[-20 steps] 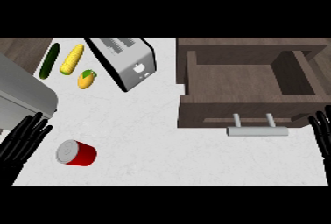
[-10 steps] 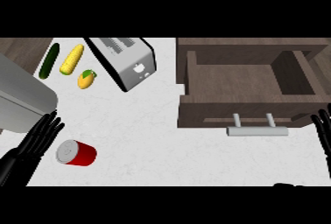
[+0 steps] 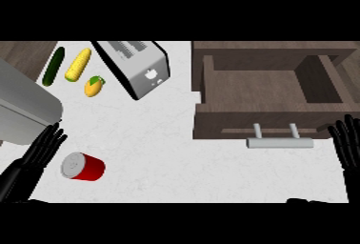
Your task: Pick up the can, place it into the drawer and close the drawer
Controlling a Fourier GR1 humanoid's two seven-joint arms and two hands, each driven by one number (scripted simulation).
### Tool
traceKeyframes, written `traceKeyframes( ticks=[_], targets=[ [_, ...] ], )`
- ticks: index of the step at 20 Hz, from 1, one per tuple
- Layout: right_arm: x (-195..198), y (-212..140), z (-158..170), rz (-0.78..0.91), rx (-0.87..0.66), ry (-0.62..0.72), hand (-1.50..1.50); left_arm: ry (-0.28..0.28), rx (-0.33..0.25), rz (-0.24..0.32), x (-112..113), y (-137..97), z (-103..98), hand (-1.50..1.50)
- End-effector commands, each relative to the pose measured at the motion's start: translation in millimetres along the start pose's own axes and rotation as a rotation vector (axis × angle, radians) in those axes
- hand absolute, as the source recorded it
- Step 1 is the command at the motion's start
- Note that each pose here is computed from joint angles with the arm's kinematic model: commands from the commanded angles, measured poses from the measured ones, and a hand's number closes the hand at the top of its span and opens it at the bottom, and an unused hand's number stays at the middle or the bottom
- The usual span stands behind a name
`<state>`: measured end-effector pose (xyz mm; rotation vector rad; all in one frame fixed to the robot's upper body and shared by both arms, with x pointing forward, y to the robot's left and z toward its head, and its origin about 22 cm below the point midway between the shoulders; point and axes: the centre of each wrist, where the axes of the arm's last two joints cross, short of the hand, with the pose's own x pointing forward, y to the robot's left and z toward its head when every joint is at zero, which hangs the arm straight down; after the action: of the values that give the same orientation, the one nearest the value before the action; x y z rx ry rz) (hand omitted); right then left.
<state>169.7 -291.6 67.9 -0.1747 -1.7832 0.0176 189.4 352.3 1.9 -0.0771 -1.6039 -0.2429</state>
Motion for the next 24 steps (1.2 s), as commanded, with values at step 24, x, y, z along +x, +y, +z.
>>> traceKeyframes(
  ticks=[24],
  targets=[
    [32, -24, 1, 0.014, -0.006, -0.022, -1.5, 0.09, 0.029, 0.038, -95, 21, 12, -1.5]
  ],
)
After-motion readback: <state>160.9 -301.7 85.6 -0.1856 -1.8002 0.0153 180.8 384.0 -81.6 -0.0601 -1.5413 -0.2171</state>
